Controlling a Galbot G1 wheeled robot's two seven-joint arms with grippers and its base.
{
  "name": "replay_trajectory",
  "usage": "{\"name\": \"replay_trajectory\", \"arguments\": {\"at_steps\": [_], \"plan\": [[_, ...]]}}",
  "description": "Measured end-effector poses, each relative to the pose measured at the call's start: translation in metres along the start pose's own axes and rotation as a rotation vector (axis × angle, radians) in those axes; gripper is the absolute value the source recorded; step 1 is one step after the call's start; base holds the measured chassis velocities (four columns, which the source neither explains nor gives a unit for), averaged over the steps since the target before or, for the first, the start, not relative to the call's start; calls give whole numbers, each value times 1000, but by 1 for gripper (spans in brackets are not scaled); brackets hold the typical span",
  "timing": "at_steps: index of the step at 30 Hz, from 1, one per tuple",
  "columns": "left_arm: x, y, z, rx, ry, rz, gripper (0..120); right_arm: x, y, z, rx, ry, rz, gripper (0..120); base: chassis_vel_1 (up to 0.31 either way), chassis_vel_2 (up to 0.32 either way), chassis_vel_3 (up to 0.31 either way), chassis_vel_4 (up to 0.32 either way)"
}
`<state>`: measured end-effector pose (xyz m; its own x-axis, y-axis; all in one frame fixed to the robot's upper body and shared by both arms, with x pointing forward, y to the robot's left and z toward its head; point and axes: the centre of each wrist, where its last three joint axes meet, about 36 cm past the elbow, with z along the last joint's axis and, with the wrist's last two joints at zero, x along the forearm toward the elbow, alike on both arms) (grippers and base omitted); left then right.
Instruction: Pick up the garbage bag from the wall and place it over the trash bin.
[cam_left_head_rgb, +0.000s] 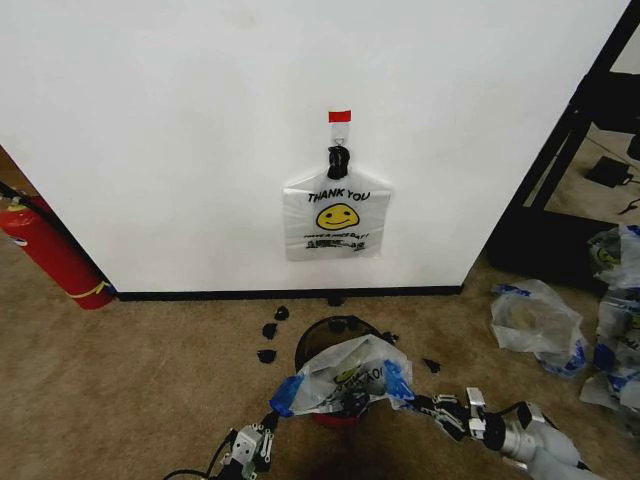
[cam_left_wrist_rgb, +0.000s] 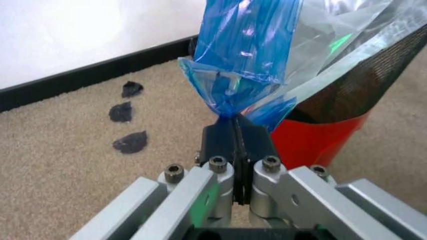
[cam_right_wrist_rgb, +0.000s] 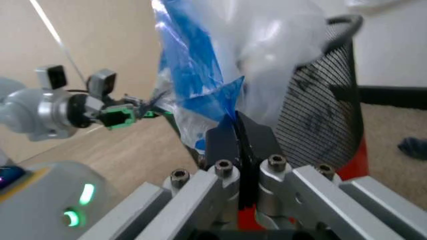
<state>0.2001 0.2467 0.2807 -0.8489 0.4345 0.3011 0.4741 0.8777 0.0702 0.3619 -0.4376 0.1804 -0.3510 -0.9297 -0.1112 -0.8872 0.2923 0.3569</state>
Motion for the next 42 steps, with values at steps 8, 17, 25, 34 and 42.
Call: {"name": "replay_trajectory", "arguments": {"at_steps": [8,17,25,34,42], "plan": [[1,2,5,-22,25,6,0,-7,-1,12,-10,62,-19,0,0,0,0,0],[0,-4,13,-34,35,33,0,-7,-2,15,12,109,-42,0,0,0,0,0],[-18,19,5,-74,-7,-14,0,-13,-2,16,50,13,72,0,0,0,0,0],[-3,17,13,-103,13,9,0,7,-5,-7,9,98,-74,0,0,0,0,0],[-11,19,20,-121,9,0,0,7,-10,-4,63,67,67,0,0,0,0,0]]}}
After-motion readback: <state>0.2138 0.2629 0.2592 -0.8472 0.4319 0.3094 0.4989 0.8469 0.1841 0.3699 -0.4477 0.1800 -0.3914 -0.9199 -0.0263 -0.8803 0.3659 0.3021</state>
